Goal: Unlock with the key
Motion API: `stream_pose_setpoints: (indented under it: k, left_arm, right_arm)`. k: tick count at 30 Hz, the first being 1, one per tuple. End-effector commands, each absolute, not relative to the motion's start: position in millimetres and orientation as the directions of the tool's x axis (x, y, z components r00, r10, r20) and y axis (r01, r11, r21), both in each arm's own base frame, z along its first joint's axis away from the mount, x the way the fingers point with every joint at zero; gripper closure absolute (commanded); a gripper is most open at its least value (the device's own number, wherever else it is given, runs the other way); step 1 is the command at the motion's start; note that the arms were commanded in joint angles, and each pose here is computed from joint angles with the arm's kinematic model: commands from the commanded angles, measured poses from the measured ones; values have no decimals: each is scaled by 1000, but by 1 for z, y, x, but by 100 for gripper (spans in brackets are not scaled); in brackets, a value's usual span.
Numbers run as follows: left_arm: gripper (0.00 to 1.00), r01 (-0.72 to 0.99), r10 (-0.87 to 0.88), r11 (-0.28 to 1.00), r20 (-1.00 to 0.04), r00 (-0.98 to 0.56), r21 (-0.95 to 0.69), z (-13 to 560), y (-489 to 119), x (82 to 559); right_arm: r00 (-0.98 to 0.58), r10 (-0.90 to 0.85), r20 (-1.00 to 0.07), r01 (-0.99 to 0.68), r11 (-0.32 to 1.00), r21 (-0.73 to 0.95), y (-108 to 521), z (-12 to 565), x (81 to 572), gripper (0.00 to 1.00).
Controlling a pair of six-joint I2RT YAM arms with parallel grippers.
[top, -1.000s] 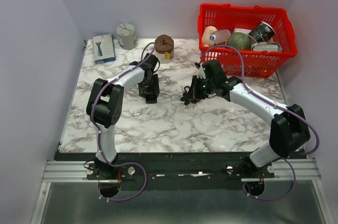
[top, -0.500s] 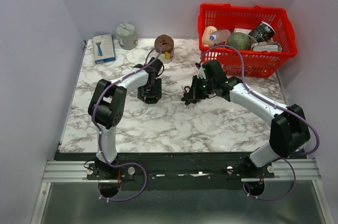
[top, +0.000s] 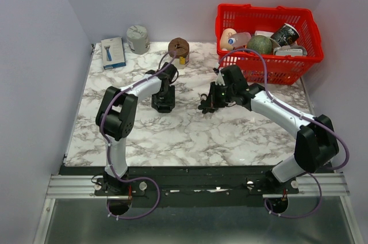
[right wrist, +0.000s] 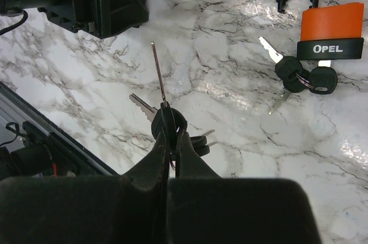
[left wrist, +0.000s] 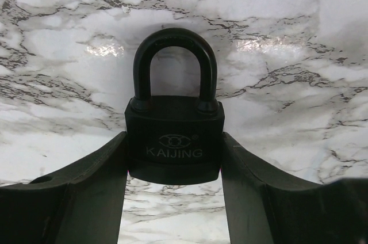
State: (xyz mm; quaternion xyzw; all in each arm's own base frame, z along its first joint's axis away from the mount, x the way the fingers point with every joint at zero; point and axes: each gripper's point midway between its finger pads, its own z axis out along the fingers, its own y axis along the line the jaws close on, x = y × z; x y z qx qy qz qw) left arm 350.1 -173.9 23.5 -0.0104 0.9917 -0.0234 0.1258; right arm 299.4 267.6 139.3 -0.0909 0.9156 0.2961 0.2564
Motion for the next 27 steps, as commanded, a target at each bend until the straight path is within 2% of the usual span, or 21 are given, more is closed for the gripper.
stream_pose_setpoints:
  k: [1, 7, 8, 10, 17, 27]
  left_arm:
    - [100, -84, -192, 927, -271, -943, -365, 71, -229, 362]
    - [100, -155, -418, 666, -193, -888, -729, 151, -284, 374]
    - [100, -211, -474, 609, -137, -870, -764, 159, -288, 375]
    - [100, -211, -498, 550, -115, -860, -808, 175, -293, 376]
    - [100, -239, -546, 469, -67, -835, -850, 193, -293, 368]
    - [100, -261, -557, 446, -37, -830, -856, 191, -291, 354]
  right_arm:
    - [-829, -17, -559, -354, 791, 500, 267, 158, 296, 99]
    - [-855, -25, -518, -353, 760, 546, 274, 156, 278, 99]
    - [-858, -28, -513, -352, 759, 547, 275, 155, 276, 99]
    - [-867, -35, -497, -347, 757, 553, 278, 153, 270, 99]
    - [-874, -40, -484, -351, 740, 573, 286, 156, 266, 99]
    - [-886, -59, -460, -353, 729, 587, 295, 151, 269, 99]
